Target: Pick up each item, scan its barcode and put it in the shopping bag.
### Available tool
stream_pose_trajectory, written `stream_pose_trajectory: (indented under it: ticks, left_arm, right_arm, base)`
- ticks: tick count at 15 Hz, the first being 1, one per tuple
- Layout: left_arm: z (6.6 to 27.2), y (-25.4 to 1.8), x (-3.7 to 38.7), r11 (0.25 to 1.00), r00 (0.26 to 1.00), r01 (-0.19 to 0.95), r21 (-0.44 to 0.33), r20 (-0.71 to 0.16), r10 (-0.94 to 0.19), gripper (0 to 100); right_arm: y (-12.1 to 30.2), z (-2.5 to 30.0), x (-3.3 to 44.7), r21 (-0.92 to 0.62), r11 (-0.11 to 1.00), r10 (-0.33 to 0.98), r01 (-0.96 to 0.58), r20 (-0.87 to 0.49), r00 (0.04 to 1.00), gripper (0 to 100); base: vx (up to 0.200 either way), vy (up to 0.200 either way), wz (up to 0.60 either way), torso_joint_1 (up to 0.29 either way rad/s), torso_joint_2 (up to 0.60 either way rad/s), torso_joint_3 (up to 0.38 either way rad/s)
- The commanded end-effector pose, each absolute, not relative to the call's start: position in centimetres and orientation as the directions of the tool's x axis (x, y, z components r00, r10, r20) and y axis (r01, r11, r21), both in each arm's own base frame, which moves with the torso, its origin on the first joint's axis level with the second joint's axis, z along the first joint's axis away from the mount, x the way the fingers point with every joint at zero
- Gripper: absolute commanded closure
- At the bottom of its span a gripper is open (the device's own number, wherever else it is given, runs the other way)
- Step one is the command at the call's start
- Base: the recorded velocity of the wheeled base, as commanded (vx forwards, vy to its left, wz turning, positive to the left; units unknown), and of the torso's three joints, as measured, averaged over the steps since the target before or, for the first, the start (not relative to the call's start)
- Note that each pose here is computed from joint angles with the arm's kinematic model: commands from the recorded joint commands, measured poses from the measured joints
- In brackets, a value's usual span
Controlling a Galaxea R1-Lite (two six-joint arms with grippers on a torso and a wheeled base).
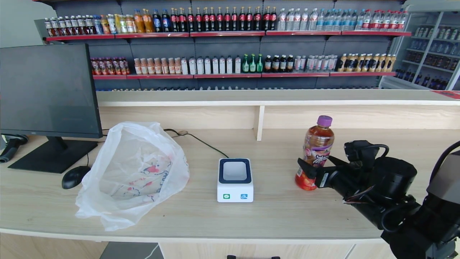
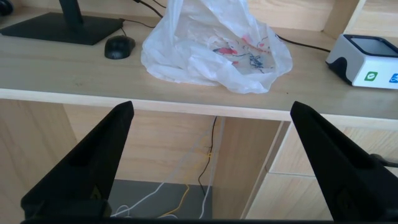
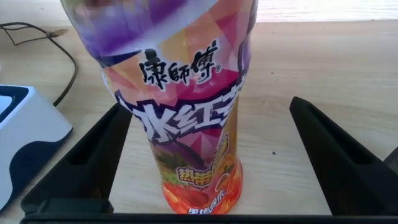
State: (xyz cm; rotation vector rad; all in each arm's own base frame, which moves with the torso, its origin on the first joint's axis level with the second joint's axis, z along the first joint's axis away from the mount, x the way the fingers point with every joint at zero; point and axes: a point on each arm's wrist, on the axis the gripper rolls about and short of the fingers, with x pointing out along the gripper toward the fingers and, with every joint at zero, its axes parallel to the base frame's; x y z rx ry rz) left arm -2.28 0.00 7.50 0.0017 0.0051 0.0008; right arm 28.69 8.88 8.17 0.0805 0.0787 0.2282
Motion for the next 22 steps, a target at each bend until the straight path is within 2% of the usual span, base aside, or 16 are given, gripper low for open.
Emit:
stream_pose_trajectory:
  ticks: [1, 6, 18, 19, 22]
  left_arm:
    - [7.5, 0.0, -2.3, 1.000, 1.000, -0.002, 0.002, -0.005, 0.002, 0]
    - [7.5, 0.0, -2.3, 1.000, 1.000, 0.000, 0.002, -0.005, 0.000, 0]
    - [7.5, 0.0, -2.3, 1.000, 1.000, 0.000, 0.002, -0.005, 0.000, 0]
    - [7.5, 0.0, -2.3, 1.000, 1.000, -0.002, 0.002, -0.005, 0.002, 0]
    - [7.5, 0.0, -2.3, 1.000, 1.000, -0.002, 0.002, -0.005, 0.002, 0]
  right_arm:
    - [9.3, 8.0, 29.1, 0.089, 0.969, 0.236, -0.231, -0.063, 0.970, 0]
    - [9.8, 8.2, 31.0, 0.074, 0.970, 0.233, -0.231, -0.017, 0.972, 0]
    - [9.8, 8.6, 31.9, 0.032, 0.974, 0.222, -0.222, 0.015, 0.975, 0]
    - [9.8, 8.5, 31.9, 0.035, 0.974, 0.224, -0.224, 0.012, 0.975, 100]
    - [10.0, 8.5, 31.9, 0.047, 0.972, 0.230, -0.230, 0.012, 0.973, 100]
  base:
    - [0.000, 0.000, 0.00, 0.000, 0.00, 0.000]
    - [0.000, 0.000, 0.00, 0.000, 0.00, 0.000]
    - [0.000, 0.000, 0.00, 0.000, 0.00, 0.000]
    - [0.000, 0.000, 0.00, 0.000, 0.00, 0.000]
    - [0.000, 0.000, 0.00, 0.000, 0.00, 0.000]
